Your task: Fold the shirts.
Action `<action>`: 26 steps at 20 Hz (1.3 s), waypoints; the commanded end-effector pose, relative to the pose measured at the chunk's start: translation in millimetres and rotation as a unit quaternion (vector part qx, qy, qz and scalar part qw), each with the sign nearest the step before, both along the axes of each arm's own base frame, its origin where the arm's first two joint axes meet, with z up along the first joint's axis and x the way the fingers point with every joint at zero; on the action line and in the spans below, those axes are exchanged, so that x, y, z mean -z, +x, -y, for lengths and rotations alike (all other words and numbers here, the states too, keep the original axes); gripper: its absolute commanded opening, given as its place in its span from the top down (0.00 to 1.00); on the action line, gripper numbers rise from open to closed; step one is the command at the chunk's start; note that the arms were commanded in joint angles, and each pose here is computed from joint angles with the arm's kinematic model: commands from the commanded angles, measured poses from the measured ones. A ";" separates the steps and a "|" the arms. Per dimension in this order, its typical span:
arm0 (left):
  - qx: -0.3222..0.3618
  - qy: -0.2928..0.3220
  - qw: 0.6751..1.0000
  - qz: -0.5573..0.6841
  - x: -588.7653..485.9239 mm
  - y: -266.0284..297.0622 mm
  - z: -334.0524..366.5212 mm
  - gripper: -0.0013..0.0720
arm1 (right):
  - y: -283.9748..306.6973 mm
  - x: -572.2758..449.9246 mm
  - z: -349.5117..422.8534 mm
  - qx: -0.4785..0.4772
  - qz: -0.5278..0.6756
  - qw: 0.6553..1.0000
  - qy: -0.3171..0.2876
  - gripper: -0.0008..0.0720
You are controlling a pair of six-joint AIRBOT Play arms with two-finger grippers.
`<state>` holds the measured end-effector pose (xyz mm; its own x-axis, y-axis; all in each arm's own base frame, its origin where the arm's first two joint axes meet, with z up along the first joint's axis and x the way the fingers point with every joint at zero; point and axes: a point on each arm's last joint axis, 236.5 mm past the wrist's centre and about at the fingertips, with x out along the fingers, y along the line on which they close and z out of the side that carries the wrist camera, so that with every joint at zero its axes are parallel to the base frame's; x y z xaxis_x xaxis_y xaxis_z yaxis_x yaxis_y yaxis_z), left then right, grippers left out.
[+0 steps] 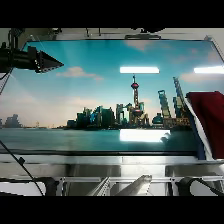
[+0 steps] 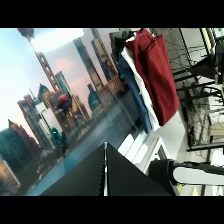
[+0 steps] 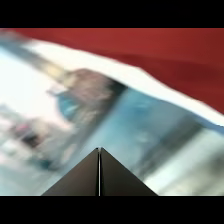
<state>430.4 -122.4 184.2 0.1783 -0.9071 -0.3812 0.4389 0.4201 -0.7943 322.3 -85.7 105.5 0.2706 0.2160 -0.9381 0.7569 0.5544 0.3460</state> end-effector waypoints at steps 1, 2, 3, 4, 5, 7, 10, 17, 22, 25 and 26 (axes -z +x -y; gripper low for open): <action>-0.002 0.006 1.000 -0.005 -7.5 -21.7 4.0 0.98 | 33.3 -16.1 -59.9 -0.106 0.090 0.990 0.004 0.96; -0.005 0.004 1.000 -0.012 -5.6 -35.1 7.4 0.98 | 36.4 -12.7 -86.7 -0.145 0.109 0.983 -0.014 0.96; -0.001 0.002 1.000 -0.019 -0.8 -52.8 11.7 0.98 | 34.3 -7.2 -120.1 -0.190 0.127 0.973 -0.019 0.97; 0.004 -0.001 0.999 -0.032 7.2 -76.0 18.8 0.98 | 21.9 3.3 -160.6 -0.239 0.136 0.961 -0.015 0.96; 0.004 -0.004 0.999 -0.044 17.4 -96.7 25.5 0.98 | 3.5 16.6 -197.4 -0.284 0.140 0.949 -0.008 0.96; -0.017 0.001 0.998 -0.068 49.2 -137.3 39.3 0.98 | -52.9 51.1 -263.3 -0.379 0.140 0.915 0.007 0.96; -0.033 0.035 0.993 -0.108 112.0 -200.5 55.9 0.95 | -136.1 97.8 -311.4 -0.484 0.117 0.867 0.024 0.96; -0.037 0.038 0.993 -0.106 129.8 -237.1 65.7 0.96 | -118.0 93.9 -330.0 -0.469 0.172 0.866 0.031 0.96; -0.051 0.041 0.995 -0.081 123.6 -232.7 64.1 0.96 | -119.9 93.4 -331.8 -0.469 0.171 0.866 0.036 0.96; -0.055 0.042 0.996 -0.065 118.5 -233.1 63.9 0.96 | -119.9 93.4 -331.8 -0.469 0.171 0.866 0.036 0.96; -0.056 0.042 0.996 -0.061 117.2 -233.4 63.9 0.96 | -119.9 93.4 -331.8 -0.469 0.171 0.866 0.036 0.96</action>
<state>196.9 -186.8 63.7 0.2037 -0.8530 -0.4805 0.2723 0.5208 -0.8091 201.8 245.0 11.3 0.1996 0.5411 -0.8170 -0.1666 0.8403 0.5158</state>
